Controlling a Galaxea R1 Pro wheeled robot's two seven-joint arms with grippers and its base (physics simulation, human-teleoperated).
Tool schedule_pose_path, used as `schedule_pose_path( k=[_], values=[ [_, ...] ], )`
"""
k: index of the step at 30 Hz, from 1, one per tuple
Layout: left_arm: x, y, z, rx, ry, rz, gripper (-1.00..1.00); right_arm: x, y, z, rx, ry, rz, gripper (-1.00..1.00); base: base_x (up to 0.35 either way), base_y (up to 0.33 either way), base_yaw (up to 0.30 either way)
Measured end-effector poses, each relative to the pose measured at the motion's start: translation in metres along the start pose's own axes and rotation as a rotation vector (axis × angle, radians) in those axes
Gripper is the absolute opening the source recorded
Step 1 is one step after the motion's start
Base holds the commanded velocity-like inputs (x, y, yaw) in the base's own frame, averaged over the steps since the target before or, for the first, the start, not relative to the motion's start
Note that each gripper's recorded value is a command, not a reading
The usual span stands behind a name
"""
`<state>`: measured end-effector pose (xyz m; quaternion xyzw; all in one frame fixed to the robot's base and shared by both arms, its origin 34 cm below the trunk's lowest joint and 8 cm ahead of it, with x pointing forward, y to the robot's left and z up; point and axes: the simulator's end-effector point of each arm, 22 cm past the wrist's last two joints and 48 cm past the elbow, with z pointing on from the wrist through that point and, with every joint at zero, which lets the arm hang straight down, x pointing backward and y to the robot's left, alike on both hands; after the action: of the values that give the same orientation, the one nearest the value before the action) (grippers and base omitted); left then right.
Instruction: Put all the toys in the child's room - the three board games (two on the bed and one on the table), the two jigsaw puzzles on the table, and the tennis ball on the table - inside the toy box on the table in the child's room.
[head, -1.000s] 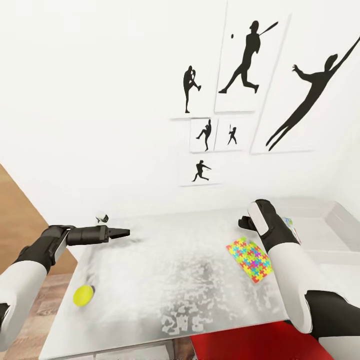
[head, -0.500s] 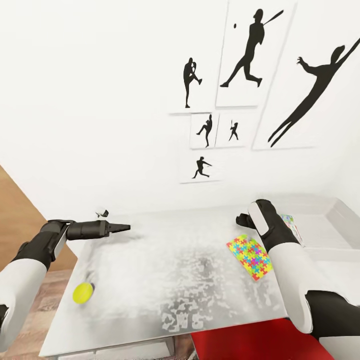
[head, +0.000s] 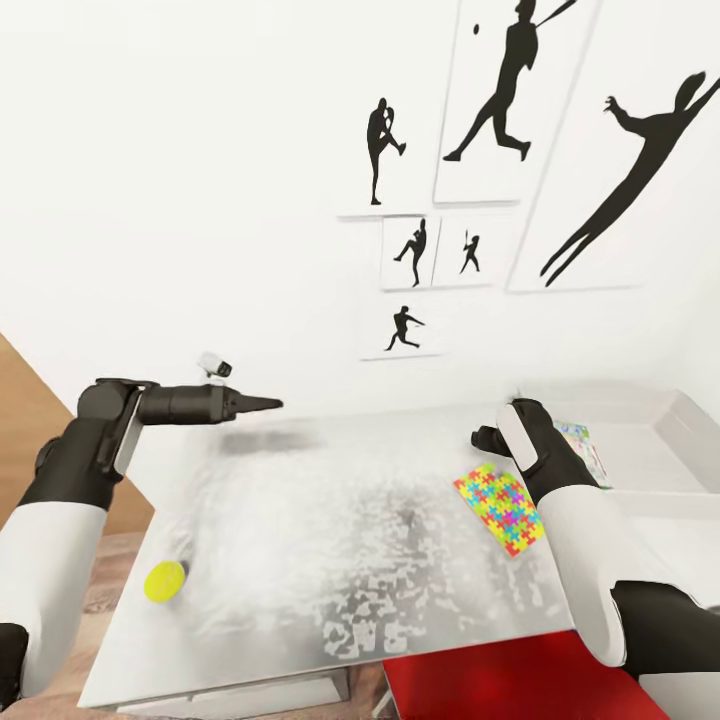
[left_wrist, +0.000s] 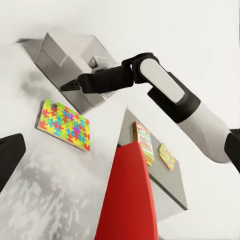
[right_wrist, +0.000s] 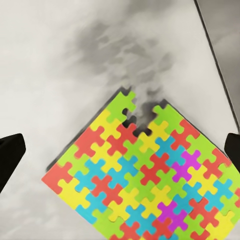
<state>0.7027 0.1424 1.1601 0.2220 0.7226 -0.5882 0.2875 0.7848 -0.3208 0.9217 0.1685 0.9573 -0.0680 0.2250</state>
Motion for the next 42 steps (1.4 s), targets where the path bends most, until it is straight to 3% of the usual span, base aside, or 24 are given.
schedule_pose_path(
  k=[2, 7, 25, 30, 42],
  values=[
    [-0.004, -0.009, 0.004, 0.009, 0.002, 0.023, 1.0, 0.001, 0.001, 0.002, 0.0, 0.003, -0.001, 1.0, 0.0, 0.0, 0.0],
    [-0.002, -0.01, 0.008, 0.014, 0.007, 0.03, 1.0, 0.004, 0.001, 0.006, 0.002, 0.011, -0.003, 1.0, 0.0, 0.0, 0.0],
    [0.009, 0.004, 0.016, 0.02, 0.018, 0.002, 1.0, 0.01, -0.002, 0.022, 0.016, 0.02, 0.0, 1.0, 0.0, 0.0, 0.0],
    [0.018, 0.008, 0.022, 0.023, 0.047, -0.006, 1.0, 0.007, -0.008, 0.027, 0.027, 0.006, 0.01, 1.0, 0.0, 0.0, 0.0],
    [0.026, 0.017, 0.027, 0.025, 0.062, -0.025, 1.0, 0.012, -0.005, 0.038, 0.035, 0.007, -0.03, 1.0, 0.0, 0.0, 0.0]
  ],
)
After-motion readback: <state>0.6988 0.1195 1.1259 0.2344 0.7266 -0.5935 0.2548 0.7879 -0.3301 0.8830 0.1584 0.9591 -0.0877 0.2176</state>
